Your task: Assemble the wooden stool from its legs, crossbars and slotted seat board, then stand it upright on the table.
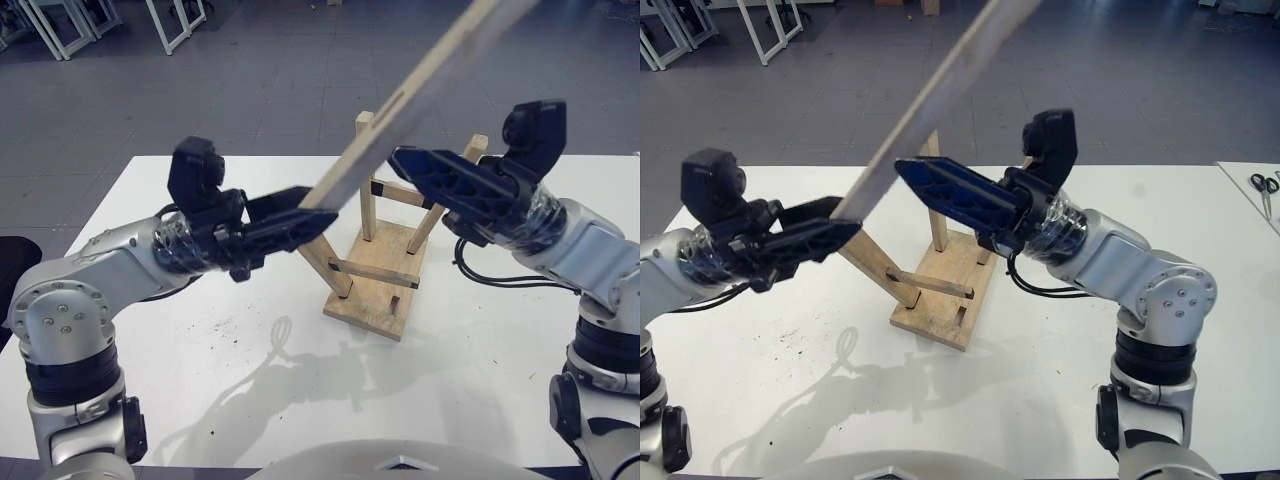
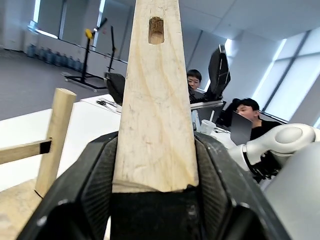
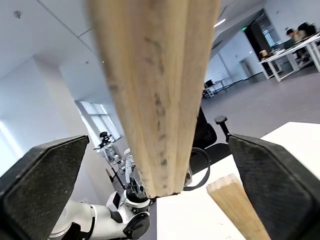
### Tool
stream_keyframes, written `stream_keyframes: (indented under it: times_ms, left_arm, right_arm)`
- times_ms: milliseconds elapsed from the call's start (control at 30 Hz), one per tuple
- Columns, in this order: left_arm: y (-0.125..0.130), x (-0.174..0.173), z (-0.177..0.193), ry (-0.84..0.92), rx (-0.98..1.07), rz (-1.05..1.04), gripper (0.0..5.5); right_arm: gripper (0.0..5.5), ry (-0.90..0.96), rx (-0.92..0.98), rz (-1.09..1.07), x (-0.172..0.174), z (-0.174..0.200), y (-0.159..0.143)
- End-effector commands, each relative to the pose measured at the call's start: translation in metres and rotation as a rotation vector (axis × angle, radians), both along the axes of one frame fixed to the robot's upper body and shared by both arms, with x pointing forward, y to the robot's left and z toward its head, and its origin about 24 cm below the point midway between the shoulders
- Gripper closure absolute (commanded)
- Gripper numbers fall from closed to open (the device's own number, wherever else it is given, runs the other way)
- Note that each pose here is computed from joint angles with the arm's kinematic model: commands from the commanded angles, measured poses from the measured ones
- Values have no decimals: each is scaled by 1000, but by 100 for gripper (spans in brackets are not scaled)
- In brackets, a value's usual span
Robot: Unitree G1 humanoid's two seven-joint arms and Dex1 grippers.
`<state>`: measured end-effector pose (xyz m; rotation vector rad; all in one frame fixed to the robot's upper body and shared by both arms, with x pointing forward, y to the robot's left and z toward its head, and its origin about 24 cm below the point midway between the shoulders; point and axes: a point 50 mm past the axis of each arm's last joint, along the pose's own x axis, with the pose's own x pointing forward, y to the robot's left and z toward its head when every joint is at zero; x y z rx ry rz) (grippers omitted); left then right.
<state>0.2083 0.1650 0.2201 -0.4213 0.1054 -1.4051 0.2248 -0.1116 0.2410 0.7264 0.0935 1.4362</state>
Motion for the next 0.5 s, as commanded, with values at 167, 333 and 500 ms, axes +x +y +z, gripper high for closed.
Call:
stream_keyframes:
  times_ms: [167,333,500]
  left_arm:
    - [0,-4,-3,25,66,-61,344]
    - [0,-4,-3,24,85,-68,344]
    - [-1,-5,-3,16,76,-82,344]
  right_arm:
    - [95,-119,-88,135,-13,5,9]
    - [181,-147,-99,116,-9,10,5]
    - [281,-167,-132,105,-7,8,4]
